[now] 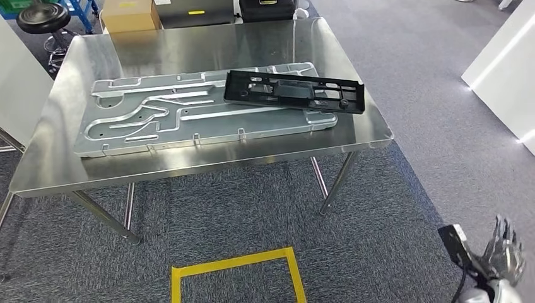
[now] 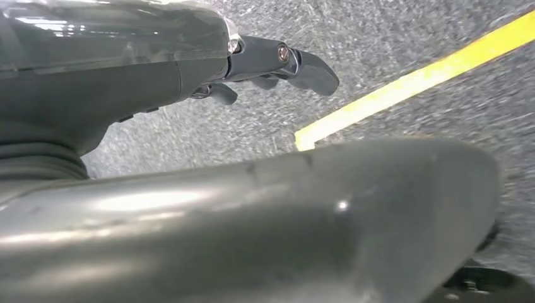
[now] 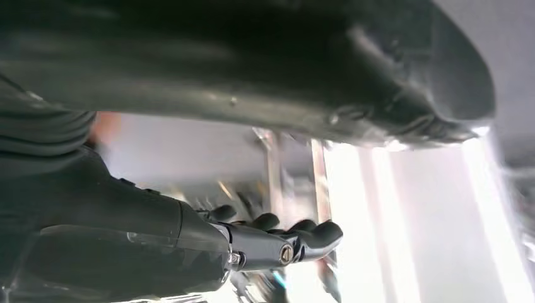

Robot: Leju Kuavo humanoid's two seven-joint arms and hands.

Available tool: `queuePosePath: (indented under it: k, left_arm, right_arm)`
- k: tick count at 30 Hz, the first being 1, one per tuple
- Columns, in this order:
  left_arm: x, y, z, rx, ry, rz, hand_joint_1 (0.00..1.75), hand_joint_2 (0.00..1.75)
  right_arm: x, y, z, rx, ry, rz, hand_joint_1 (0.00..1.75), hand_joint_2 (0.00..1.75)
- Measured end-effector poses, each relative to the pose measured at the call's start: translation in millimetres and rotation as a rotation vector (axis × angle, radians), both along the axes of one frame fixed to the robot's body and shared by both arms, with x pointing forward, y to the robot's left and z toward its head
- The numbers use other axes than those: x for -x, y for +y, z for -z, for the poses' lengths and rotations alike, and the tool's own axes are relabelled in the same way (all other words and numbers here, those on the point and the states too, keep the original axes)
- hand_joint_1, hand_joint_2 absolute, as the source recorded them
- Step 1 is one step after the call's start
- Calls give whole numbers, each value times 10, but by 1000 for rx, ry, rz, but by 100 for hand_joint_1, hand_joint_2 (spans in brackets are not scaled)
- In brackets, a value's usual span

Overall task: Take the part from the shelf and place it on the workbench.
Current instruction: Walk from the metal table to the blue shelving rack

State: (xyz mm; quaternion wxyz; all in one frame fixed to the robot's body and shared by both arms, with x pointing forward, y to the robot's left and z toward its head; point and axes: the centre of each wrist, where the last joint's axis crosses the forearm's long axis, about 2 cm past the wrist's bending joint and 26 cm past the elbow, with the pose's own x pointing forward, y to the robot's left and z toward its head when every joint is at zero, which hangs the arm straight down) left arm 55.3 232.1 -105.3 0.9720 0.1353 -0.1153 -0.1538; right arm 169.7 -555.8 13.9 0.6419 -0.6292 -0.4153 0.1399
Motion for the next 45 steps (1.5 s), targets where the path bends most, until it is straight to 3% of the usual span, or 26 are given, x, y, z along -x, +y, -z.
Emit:
queuePosePath:
  k: [4,10,13,15,19,23,26,27,30,31,32,34,36,40,45]
  left_arm:
    - [-23,0,-3,-4,-3,11,0,0]
    - [-44,51,-1,-14,-16,17,0,0]
    - [-96,79,-6,-23,-21,31,0,0]
    - [-139,98,-11,-34,-21,53,0,0]
    - [-278,139,-31,-60,-28,114,0,0]
    - [-389,157,-51,-80,-23,198,0,0]
    - [-436,172,-60,-89,-22,237,0,0]
    - [-444,176,-61,-91,-22,243,0,0]
    - [-450,189,-61,-97,-23,256,0,0]
    - [-452,192,-61,-98,-25,259,0,0]
    - [-454,195,-62,-99,-29,260,0,0]
    - [-458,200,-63,-100,-43,262,0,0]
    - [-455,204,-62,-102,-51,263,0,0]
    - [-350,234,-37,-112,-4,250,0,0]
    - [-172,288,2,-121,101,235,0,0]
  right_arm:
    - [373,433,458,-283,-15,154,0,0]
    - [789,1384,994,-942,15,438,0,0]
    - [895,1827,1121,-1208,117,550,0,0]
    - [937,2127,1172,-1325,261,576,0,0]
    - [932,2574,1200,-1350,556,447,0,175]
    - [857,2940,1177,-1065,912,78,0,175]
    - [825,3111,1159,-986,1007,-53,0,175]
    - [828,3148,1156,-992,1012,-59,0,175]
    - [856,3198,1156,-1035,1000,-26,0,44]
    - [871,3198,1159,-1045,999,-11,0,44]
    - [887,3196,1162,-1049,1004,1,0,87]
    - [918,3194,1169,-1043,1041,29,0,87]
    - [949,3198,1175,-1029,1110,66,0,0]
    - [982,3212,1180,-1009,1191,129,0,0]
    - [1011,3223,1181,-1014,1143,139,0,0]
